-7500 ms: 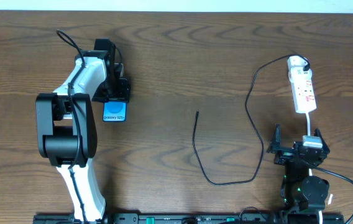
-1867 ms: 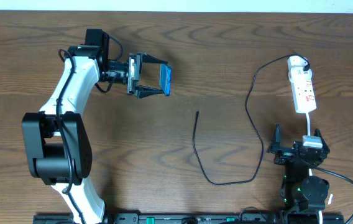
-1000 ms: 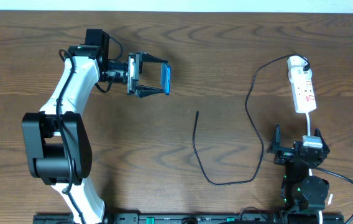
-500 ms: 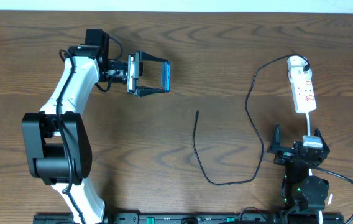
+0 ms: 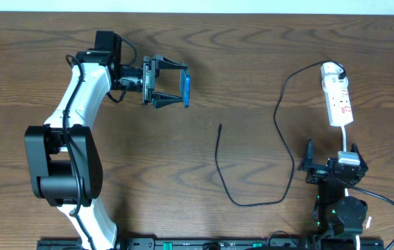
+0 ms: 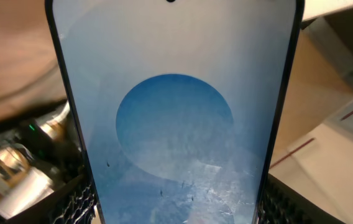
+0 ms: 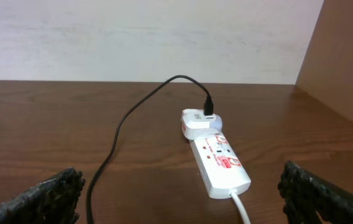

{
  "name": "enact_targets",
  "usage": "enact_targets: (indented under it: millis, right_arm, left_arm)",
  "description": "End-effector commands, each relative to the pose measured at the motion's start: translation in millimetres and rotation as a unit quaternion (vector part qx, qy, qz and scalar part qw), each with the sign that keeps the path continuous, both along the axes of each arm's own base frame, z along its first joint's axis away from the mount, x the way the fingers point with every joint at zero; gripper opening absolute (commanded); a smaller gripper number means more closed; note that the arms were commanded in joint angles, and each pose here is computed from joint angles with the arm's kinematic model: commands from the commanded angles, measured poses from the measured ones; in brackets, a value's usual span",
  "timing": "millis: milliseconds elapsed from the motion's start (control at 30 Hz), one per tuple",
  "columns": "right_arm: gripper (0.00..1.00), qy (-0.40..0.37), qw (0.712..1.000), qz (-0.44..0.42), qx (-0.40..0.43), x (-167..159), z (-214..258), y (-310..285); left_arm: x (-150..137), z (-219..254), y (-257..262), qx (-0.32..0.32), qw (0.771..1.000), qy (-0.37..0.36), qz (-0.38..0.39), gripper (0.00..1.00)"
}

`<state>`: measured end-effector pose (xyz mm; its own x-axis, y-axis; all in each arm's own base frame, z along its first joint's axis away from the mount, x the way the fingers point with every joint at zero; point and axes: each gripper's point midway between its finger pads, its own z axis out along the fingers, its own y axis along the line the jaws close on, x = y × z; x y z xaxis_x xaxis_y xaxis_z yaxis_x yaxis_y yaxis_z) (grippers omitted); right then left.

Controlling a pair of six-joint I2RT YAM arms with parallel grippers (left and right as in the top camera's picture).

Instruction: Plug charger to phone and switch on socket

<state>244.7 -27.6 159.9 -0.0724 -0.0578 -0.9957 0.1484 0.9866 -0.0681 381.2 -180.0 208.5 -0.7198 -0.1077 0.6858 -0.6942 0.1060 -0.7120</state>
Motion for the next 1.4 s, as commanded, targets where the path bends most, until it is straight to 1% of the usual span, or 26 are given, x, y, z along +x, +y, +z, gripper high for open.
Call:
enact_targets:
  millis: [0, 67, 300, 400, 500, 633, 700, 867, 1067, 1233, 1300, 1367]
  right_arm:
    - [0.99, -0.001, 1.0, 0.0, -0.004, -0.3, 0.2, 0.6]
    - [0.99, -0.001, 1.0, 0.0, -0.004, -0.3, 0.2, 0.6]
    - [0.99, -0.021, 1.0, 0.004, 0.004, 0.4, 9.5, 2.1]
    - [0.99, -0.043, 0.998, 0.035, 0.015, 1.6, 19.8, 12.6]
    - [0.99, -0.045, 0.996, 0.068, 0.016, 2.1, 21.2, 24.2]
    - [0.99, -0.057, 0.988, 0.11, 0.088, 0.5, 30.0, 39.0]
    - [0.99, -0.064, 0.984, 0.125, 0.113, -1.3, 38.3, 43.9]
    - [0.99, -0.086, 0.974, 0.157, 0.136, -10.3, 72.4, 54.0]
    - [0.99, -0.08, 0.974, 0.159, 0.142, -19.9, 116.8, 55.0]
    - [0.99, -0.023, 0.967, 0.205, 0.149, -14.1, 144.1, 73.3]
    - [0.99, 0.009, 0.965, 0.212, 0.156, -7.0, 147.0, 77.2]
    - [0.99, 0.057, 0.963, 0.204, 0.167, 5.4, 142.7, 77.2]
  left_arm:
    - [-0.1, -3.3, 3.7, 0.036, 0.995, -0.097, -0.007, 0.08]
    - [1.9, -12.1, 6.0, 0.063, 0.991, -0.119, -0.008, 0.07]
    - [2.0, -12.5, 6.1, 0.066, 0.97, -0.232, -0.033, 0.07]
    - [2.0, -12.5, 6.1, 0.066, 0.955, -0.284, -0.045, 0.07]
    - [2.8, -12.4, 6.1, 0.067, 0.938, -0.335, -0.055, 0.07]
    - [6.8, -11.4, 6.0, 0.067, 0.913, -0.397, -0.064, 0.07]
    - [8.6, -10.9, 6.0, 0.068, 0.907, -0.411, -0.065, 0.07]
    - [14.3, -9.0, 5.8, 0.068, 0.891, -0.445, -0.066, 0.07]
    - [14.7, -8.6, 5.7, 0.068, 0.886, -0.454, -0.067, 0.07]
    - [15.8, -6.4, 5.4, 0.063, 0.883, -0.461, -0.066, 0.08]
    - [15.1, -4.7, 4.9, 0.057, 0.883, -0.461, -0.065, 0.07]
    - [13.1, 1.1, 3.4, 0.04, 0.883, -0.463, -0.063, 0.07]
